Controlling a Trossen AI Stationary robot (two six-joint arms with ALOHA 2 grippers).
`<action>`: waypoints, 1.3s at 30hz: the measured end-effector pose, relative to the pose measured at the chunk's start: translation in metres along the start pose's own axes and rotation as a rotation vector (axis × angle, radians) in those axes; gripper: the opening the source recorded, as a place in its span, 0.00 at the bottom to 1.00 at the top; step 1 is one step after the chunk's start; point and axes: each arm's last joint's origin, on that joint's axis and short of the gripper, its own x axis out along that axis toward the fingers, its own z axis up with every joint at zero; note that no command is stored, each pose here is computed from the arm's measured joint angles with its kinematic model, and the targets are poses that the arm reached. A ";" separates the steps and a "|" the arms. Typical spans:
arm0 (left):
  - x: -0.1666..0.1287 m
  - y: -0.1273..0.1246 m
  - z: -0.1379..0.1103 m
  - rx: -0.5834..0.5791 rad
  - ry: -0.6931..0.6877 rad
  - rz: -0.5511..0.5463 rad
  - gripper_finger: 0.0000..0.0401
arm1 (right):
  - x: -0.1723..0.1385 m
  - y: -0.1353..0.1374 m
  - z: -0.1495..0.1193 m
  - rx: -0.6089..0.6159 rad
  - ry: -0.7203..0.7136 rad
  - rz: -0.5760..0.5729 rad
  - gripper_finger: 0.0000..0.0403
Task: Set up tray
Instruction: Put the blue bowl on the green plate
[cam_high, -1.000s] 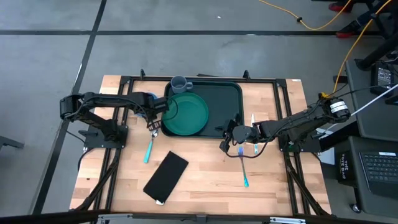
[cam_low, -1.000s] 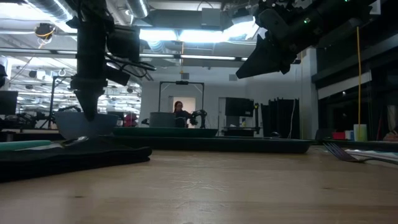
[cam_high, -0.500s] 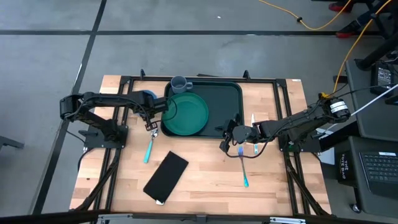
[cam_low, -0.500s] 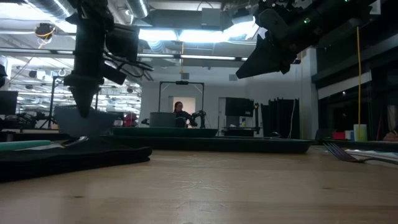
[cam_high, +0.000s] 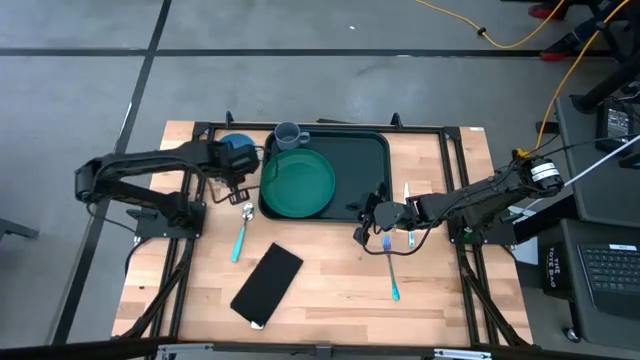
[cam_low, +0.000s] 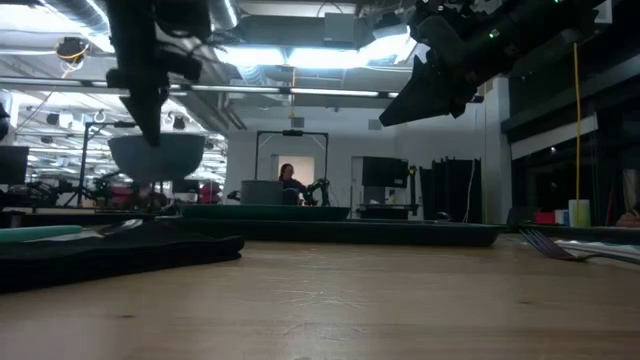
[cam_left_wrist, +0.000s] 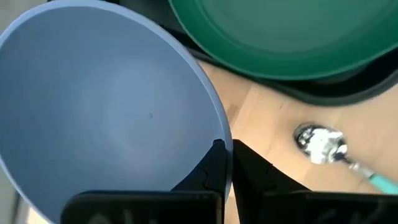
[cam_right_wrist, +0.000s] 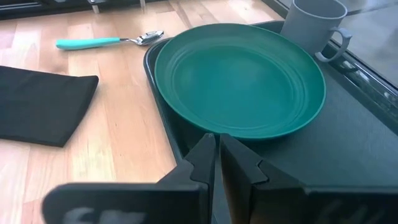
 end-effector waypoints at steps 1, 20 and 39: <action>-0.003 0.001 -0.002 -0.015 -0.017 -0.008 0.01 | 0.000 0.000 0.000 0.000 0.000 0.000 0.07; -0.020 -0.031 -0.002 0.148 -0.157 -0.114 0.01 | 0.000 0.000 0.000 0.003 -0.001 0.000 0.07; -0.003 -0.081 0.040 0.335 -0.123 -0.231 0.01 | -0.001 -0.002 -0.003 -0.041 -0.007 -0.119 0.03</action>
